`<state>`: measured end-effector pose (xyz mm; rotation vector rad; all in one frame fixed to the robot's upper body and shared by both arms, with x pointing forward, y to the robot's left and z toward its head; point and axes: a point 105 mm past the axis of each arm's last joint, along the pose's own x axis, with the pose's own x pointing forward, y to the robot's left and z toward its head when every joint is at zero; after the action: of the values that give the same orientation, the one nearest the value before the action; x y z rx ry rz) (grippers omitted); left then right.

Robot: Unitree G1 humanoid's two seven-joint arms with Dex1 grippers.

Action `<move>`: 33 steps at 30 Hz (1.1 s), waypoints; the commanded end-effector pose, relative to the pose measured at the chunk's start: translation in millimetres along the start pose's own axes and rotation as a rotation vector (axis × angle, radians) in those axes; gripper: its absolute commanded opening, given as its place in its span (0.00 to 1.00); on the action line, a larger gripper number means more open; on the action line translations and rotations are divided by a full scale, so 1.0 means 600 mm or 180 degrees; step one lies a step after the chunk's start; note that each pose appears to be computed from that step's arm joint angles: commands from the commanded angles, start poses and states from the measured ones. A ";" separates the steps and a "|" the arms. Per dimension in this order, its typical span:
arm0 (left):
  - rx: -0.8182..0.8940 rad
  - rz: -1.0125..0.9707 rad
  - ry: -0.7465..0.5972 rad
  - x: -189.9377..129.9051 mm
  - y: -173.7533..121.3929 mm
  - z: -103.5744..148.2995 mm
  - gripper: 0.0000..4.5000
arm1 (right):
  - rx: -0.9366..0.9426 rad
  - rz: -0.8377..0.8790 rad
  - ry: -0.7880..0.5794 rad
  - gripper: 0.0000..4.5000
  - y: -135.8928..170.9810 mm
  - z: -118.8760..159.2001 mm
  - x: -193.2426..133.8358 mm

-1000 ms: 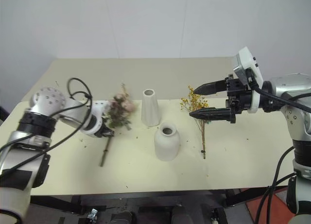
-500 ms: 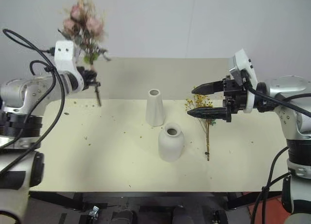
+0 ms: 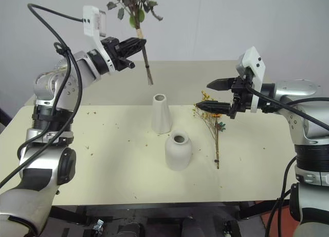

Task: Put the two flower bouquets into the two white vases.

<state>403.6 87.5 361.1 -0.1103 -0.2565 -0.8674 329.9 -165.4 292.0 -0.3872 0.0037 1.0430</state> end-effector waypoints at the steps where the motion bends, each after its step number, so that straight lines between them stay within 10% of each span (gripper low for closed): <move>1: 0.0083 -0.0297 -0.0274 0.010 -0.023 0.041 0.02 | -0.0155 -0.0107 -0.0062 1.00 0.001 0.024 -0.012; 33: 0.0328 -0.0489 0.0193 0.015 -0.037 -0.061 0.02 | -0.0070 -0.0215 -0.0089 1.00 0.011 0.020 -0.028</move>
<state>402.9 58.4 311.5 0.0200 -0.1900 -1.0075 320.8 -168.9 287.5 -0.3731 0.0139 0.9977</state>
